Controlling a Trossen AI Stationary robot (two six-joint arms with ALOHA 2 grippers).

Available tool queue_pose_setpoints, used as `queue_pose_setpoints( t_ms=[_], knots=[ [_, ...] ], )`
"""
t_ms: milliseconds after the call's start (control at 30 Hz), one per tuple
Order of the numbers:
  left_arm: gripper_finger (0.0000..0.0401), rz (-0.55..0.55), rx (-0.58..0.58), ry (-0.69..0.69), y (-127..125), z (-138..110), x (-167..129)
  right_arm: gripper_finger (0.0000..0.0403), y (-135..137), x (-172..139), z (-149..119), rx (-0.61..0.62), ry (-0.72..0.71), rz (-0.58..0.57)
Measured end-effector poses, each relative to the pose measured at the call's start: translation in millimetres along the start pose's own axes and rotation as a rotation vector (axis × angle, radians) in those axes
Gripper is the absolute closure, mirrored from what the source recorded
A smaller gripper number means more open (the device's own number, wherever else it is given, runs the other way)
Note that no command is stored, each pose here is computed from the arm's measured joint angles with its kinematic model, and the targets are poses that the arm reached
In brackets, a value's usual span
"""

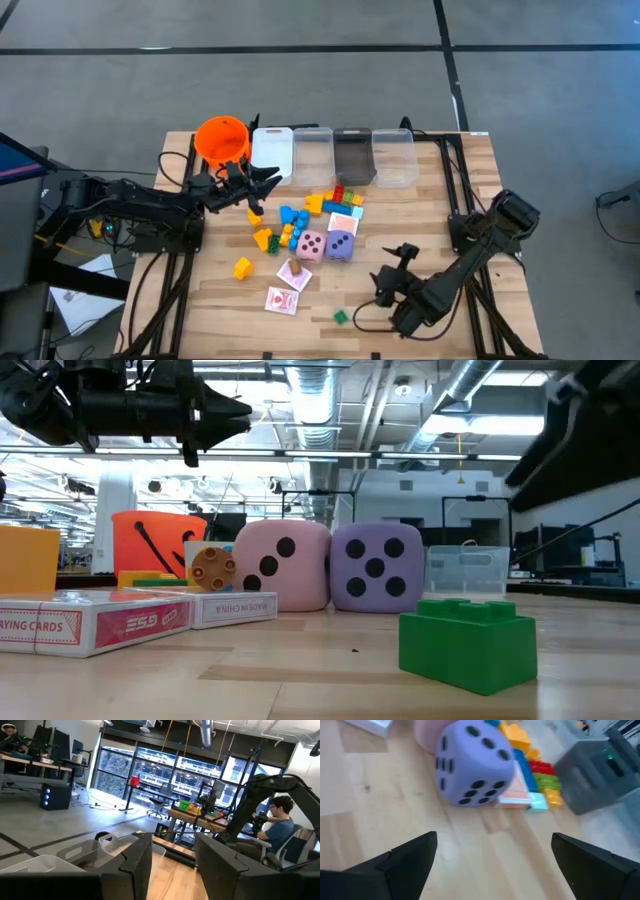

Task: Pick & Place Toys
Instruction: Put the purple dice into the black bin

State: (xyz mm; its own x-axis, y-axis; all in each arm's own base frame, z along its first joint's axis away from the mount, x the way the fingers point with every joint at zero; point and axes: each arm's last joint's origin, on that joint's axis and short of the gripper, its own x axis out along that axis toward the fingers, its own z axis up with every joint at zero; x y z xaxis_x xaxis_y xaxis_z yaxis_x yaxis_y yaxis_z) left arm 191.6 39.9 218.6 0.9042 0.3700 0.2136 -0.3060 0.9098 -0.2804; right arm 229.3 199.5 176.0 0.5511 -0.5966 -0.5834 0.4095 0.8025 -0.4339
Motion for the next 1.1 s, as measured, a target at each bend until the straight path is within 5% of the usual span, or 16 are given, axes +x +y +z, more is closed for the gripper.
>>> queue_pose_setpoints(
  t_ms=[367, 567, 833, 1100],
  knots=[
    [0.0261, -0.002, -0.110, 0.004, 0.1, -0.4, 0.0, 0.0017, -85.1, -42.4, 17.3, -0.107, 0.043, 0.028],
    [0.0261, 0.014, -0.133, 0.052, 1.2, -5.1, -0.1, 0.0017, -132.6, -36.8, -11.5, 0.113, -0.155, 0.104],
    [0.0261, 0.031, -0.162, 0.124, 0.8, -12.7, -1.3, 0.0017, -106.0, 11.3, -74.3, 0.492, -0.594, 0.452],
    [0.0261, 0.013, -0.148, 0.128, -2.4, -13.3, -1.9, 0.0017, -96.2, 39.7, -88.1, 0.422, -0.648, 0.349]
  ],
)
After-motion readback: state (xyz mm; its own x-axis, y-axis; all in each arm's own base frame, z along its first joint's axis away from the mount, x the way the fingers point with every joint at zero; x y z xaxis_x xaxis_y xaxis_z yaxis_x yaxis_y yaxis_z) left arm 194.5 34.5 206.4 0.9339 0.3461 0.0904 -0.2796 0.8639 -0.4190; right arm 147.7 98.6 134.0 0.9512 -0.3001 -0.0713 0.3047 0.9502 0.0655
